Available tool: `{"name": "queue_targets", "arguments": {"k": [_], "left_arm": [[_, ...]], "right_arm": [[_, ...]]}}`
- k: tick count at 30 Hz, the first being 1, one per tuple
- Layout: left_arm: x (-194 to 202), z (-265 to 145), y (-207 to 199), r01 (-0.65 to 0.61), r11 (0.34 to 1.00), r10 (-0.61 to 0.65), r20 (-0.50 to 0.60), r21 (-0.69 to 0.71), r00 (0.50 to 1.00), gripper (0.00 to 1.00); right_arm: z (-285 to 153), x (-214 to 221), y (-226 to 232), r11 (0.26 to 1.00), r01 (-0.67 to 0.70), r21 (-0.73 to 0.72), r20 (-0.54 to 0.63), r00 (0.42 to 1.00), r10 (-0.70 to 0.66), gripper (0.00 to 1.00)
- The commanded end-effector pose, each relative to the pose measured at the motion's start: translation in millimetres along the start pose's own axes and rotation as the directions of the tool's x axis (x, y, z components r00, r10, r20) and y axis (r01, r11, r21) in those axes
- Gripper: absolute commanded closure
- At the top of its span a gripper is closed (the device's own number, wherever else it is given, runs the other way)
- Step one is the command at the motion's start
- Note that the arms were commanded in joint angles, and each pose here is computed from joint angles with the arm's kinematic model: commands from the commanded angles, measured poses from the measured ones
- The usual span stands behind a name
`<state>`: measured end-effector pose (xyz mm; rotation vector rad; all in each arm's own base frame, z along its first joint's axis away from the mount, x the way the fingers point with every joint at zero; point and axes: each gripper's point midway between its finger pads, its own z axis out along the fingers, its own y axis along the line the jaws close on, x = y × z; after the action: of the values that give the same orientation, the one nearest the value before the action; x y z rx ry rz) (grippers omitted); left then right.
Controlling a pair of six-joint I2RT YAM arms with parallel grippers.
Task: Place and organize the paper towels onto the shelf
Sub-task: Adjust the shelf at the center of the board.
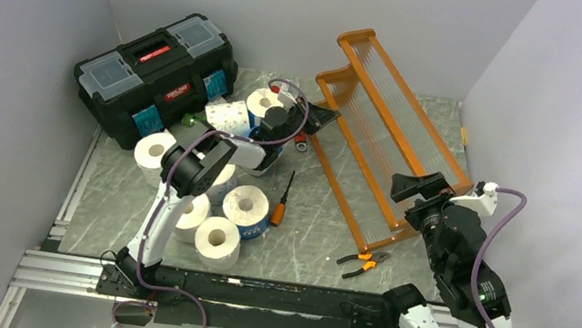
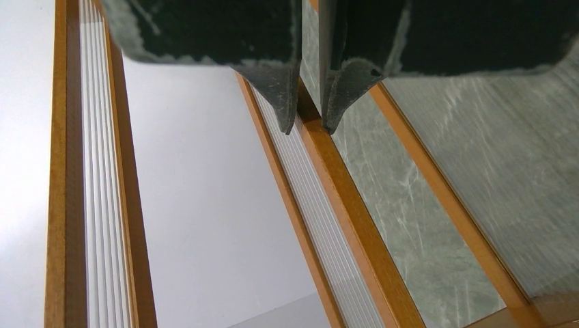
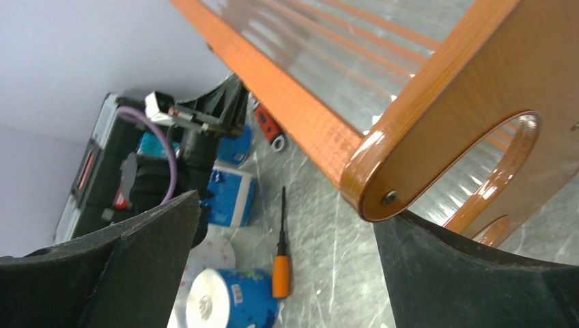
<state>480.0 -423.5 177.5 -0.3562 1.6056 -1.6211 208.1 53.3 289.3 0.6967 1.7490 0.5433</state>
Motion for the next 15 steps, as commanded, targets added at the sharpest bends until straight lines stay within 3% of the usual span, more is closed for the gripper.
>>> {"name": "queue_targets", "arguments": {"k": [1, 15], "left_arm": [[46.3, -12.5, 23.5, -0.133, 0.991, 0.13, -0.15, -0.015, 0.98, 1.0], [69.7, -4.1, 21.1, -0.102, 0.995, 0.101, -0.164, 0.006, 0.981, 1.0]], "right_arm": [[14.0, -34.2, -2.6, 0.999, -0.002, 0.054, 0.188, 0.982, -0.008, 0.0], [41.9, -50.3, -0.7, 0.995, 0.011, 0.095, 0.286, 0.957, -0.038, 0.01]]}}
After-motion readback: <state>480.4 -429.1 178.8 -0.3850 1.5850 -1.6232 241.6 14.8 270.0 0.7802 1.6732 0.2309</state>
